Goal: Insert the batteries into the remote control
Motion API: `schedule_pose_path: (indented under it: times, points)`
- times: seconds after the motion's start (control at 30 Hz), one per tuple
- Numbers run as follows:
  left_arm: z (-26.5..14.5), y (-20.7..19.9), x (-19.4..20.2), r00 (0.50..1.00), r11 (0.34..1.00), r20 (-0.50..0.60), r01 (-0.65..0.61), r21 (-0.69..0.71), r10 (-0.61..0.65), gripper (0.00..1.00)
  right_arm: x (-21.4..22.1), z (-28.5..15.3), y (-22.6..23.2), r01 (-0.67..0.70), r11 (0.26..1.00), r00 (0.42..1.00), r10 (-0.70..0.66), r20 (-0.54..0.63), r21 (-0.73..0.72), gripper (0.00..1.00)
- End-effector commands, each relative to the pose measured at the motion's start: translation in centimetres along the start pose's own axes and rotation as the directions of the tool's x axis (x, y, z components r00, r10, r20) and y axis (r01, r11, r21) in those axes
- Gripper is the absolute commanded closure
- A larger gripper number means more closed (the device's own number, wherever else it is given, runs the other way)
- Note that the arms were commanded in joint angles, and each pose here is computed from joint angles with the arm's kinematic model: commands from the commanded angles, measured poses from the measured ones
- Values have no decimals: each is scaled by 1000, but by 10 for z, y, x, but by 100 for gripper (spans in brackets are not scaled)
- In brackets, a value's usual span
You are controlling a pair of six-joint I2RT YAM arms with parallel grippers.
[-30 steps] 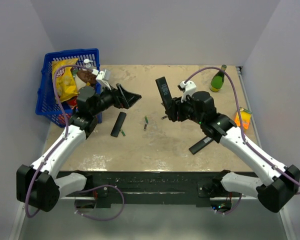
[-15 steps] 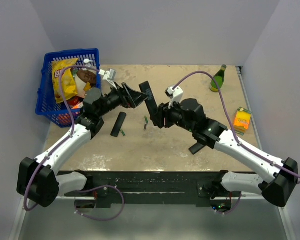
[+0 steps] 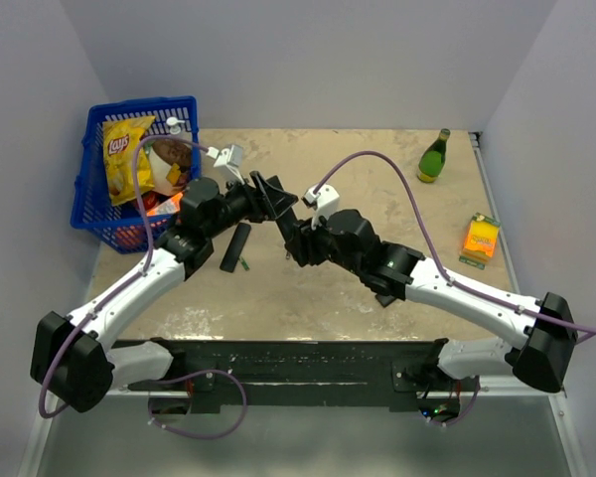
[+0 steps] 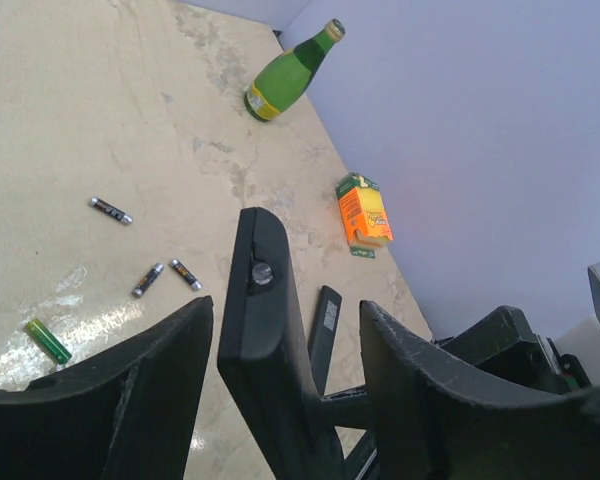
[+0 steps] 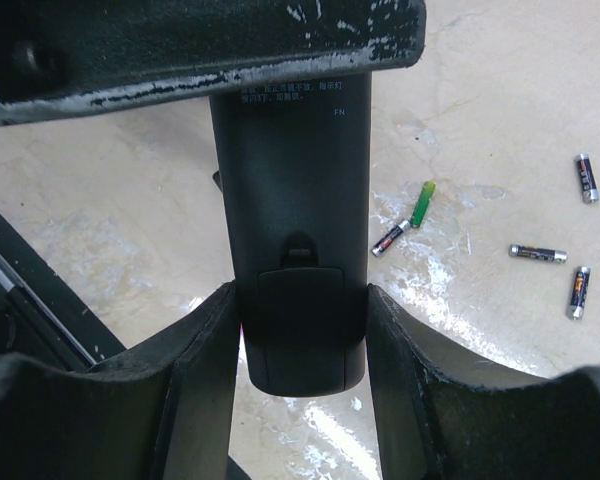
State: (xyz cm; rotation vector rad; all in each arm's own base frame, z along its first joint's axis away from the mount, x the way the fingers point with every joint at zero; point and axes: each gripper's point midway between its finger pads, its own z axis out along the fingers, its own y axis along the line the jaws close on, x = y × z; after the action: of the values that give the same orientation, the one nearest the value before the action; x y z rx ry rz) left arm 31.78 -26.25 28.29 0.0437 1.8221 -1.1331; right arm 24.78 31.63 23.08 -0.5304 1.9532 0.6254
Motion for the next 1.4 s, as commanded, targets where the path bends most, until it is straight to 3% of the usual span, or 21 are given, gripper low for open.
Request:
schedule_pose_path:
  times: [0.0,0.23,0.67,0.97,1.0,1.07,1.1,1.2,1.23,1.3,1.37]
  points:
    - [-9,-14,-8,999,1000,47,-16,24,15,39,-48,-5,6,-26,1000,989,25,148,6,100]
    - [-17,-14,-1,999,999,45,5,32,-6,48,-46,-6,3,-39,999,988,35,153,22,100]
    - [-5,-15,8,1000,999,-2,-6,51,6,52,-46,-3,10,-29,1000,988,30,153,-9,100]
    - [-4,-24,-10,995,994,37,-94,61,92,90,-38,5,12,-16,1000,991,18,131,-16,98]
    - [-5,-28,-14,992,991,48,-118,69,115,99,-38,5,13,-15,1000,991,18,133,-23,85]
    - [-6,-31,-18,988,986,60,-146,76,142,100,-40,3,14,-34,999,990,37,139,-28,70]
    - [-7,-30,-19,983,981,65,-177,74,172,100,-41,1,14,-44,999,989,48,143,-29,49]
    - [-16,-27,-22,963,966,105,-253,58,246,100,-47,-9,14,-115,993,981,118,157,-31,28]
    - [-23,-31,-29,953,959,143,-278,57,268,100,-51,-12,12,-141,990,975,143,168,-22,12]
    - [-36,-27,-35,929,947,197,-322,15,313,100,-58,-22,11,-217,976,958,217,188,-23,2]
    - [-46,-19,-42,914,946,251,-322,-35,320,100,-61,-27,12,-309,951,930,309,199,-35,2]
